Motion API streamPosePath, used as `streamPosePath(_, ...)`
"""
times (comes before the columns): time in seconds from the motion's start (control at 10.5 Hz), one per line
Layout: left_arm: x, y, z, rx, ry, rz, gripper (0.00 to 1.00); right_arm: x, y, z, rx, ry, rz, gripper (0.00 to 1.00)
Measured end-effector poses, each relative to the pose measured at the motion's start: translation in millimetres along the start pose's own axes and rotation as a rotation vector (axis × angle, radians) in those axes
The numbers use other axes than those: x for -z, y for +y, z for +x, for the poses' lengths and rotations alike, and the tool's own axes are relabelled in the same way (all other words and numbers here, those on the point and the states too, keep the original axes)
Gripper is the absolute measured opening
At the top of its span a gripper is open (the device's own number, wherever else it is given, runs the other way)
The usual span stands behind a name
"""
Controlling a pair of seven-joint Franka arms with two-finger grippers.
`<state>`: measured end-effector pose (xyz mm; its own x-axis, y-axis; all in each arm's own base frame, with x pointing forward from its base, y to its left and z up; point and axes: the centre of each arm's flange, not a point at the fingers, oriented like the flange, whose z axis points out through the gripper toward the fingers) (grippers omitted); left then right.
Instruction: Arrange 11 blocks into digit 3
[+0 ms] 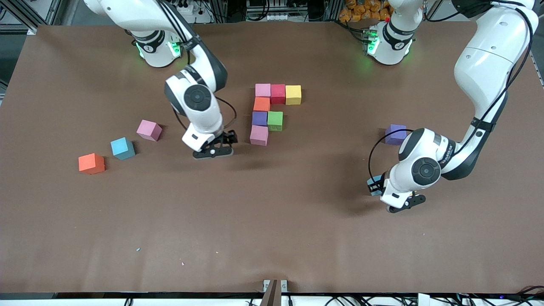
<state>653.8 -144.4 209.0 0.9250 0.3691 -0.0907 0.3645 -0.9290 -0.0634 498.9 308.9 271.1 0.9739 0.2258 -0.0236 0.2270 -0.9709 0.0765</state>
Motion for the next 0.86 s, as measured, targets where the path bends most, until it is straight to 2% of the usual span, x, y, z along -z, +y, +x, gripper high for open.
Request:
streamPosePath(0.19, 7, 3, -2, 0.092, -0.006, -0.010, 0.56, 0, 38, -22, 0.140, -0.027, -0.016, 1.00)
streamPosePath(0.48, 43, 28, -24, 0.316, -0.074, -0.077, 0.56, -5, 138, -46, 0.404, -0.075, -0.019, 1.00)
streamPosePath(0.86, 92, 88, -105, 0.616, -0.094, -0.096, 0.54, -20, 249, -77, 0.728, -0.122, 0.040, 1.00)
